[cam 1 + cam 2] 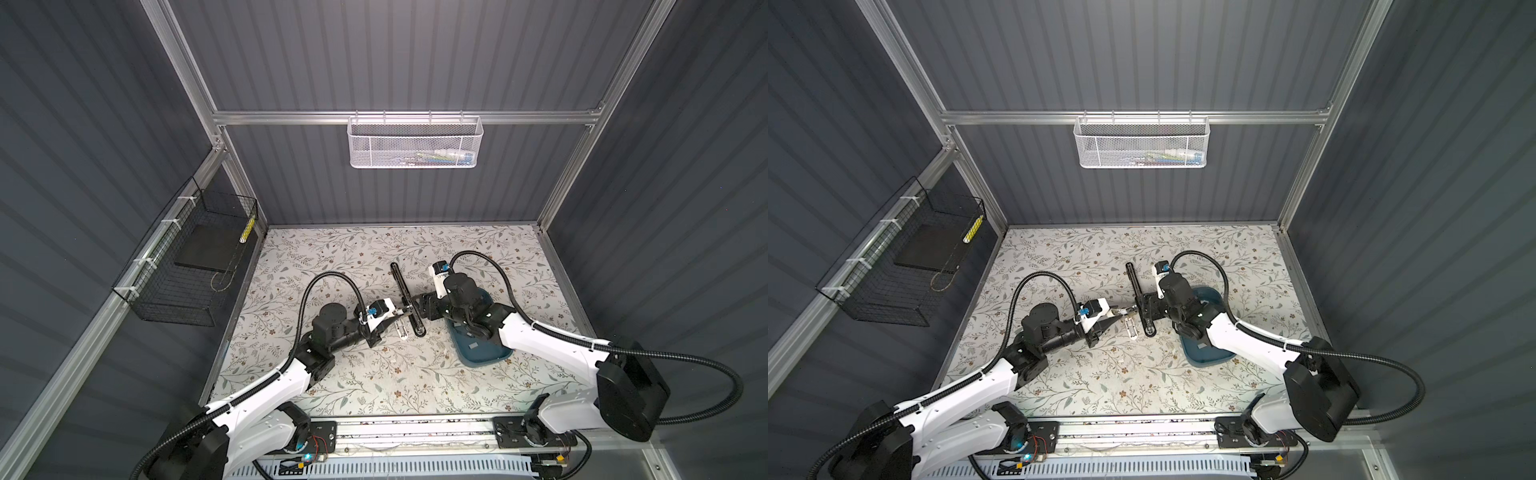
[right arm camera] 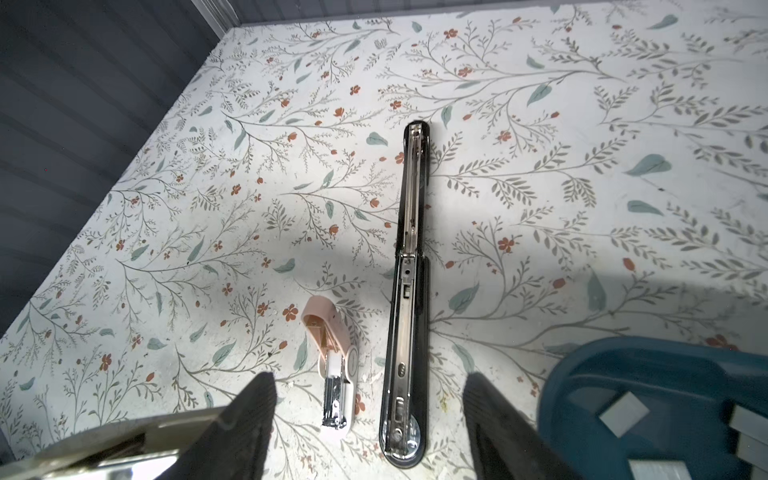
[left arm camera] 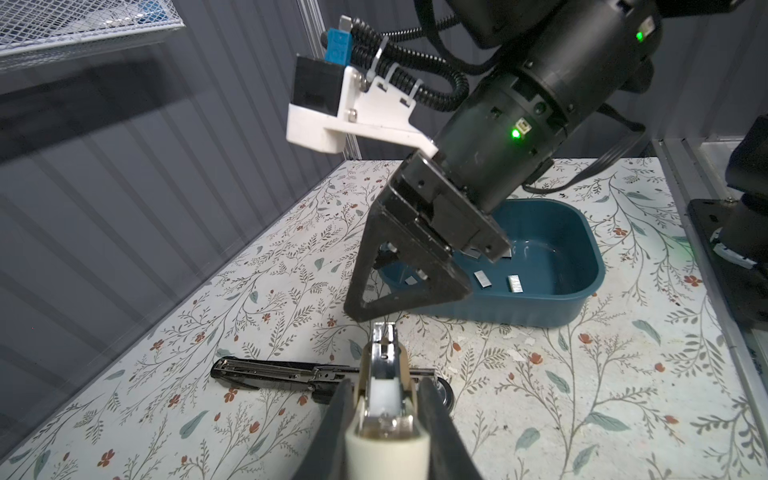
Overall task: Load the staples into the stapler
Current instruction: 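Close the right gripper on the beige object held by the left gripper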
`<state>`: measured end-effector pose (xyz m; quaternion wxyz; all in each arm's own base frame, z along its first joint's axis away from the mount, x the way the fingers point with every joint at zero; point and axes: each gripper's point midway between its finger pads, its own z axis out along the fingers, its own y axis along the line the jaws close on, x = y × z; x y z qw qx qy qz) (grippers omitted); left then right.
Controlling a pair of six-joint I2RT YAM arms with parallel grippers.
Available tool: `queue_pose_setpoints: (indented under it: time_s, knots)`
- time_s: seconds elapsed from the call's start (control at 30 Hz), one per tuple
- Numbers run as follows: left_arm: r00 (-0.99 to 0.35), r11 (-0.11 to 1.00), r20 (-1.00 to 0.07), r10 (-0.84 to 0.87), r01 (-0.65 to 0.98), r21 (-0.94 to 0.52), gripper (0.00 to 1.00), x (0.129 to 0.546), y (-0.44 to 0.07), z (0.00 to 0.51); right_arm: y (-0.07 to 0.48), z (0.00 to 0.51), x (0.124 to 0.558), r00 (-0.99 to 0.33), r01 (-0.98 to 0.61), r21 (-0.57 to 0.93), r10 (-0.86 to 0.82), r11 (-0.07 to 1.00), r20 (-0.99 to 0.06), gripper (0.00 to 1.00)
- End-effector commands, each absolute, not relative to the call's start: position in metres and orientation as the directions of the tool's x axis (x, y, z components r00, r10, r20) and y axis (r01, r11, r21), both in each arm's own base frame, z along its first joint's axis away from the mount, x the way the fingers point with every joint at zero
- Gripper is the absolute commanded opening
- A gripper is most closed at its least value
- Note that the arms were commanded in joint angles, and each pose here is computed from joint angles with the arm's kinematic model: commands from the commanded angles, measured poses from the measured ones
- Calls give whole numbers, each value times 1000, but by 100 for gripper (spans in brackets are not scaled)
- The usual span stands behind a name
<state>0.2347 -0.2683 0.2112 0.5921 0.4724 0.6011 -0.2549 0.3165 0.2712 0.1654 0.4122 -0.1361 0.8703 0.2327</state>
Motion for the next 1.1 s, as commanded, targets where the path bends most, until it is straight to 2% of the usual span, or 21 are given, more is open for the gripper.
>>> queue_pose_setpoints:
  time_s: [0.0, 0.17, 0.23, 0.27, 0.33, 0.4, 0.5, 0.7, 0.93, 1.07]
  knots:
    - [186, 412, -955, 229, 871, 268, 0, 229, -270, 219, 265, 181, 313, -575, -449, 283, -33, 847, -817, 75]
    - [197, 427, -952, 235, 859, 283, 0, 229, -266, 219, 254, 211, 300, -423, -530, 232, -17, 816, -906, 87]
    - [196, 428, -950, 241, 858, 286, 0, 229, -266, 218, 258, 226, 283, -295, -641, 167, -39, 749, -955, 87]
    - [196, 423, -950, 245, 860, 286, 0, 229, -266, 218, 264, 233, 270, -193, -723, 98, -64, 684, -979, 86]
    - [198, 411, -949, 246, 865, 287, 0, 227, -267, 219, 265, 237, 255, -52, -779, 1, -64, 627, -997, 87]
    - [201, 398, -949, 242, 872, 286, 0, 225, -268, 219, 264, 233, 252, 7, -784, -65, -96, 618, -995, 88]
    - [202, 371, -949, 243, 884, 283, 0, 221, -271, 220, 258, 219, 268, -53, -730, -70, -157, 680, -986, 89]
    - [241, 304, -948, 208, 905, 297, 0, 207, -276, 227, 266, 201, 278, -143, -729, -36, -204, 683, -969, 89]
    - [253, 284, -949, 186, 911, 299, 0, 202, -277, 229, 279, 197, 272, -173, -778, 0, -213, 629, -962, 87]
    - [250, 337, -959, 130, 899, 280, 0, 204, -272, 238, 288, 185, 272, -188, -799, -2, -253, 601, -949, 85]
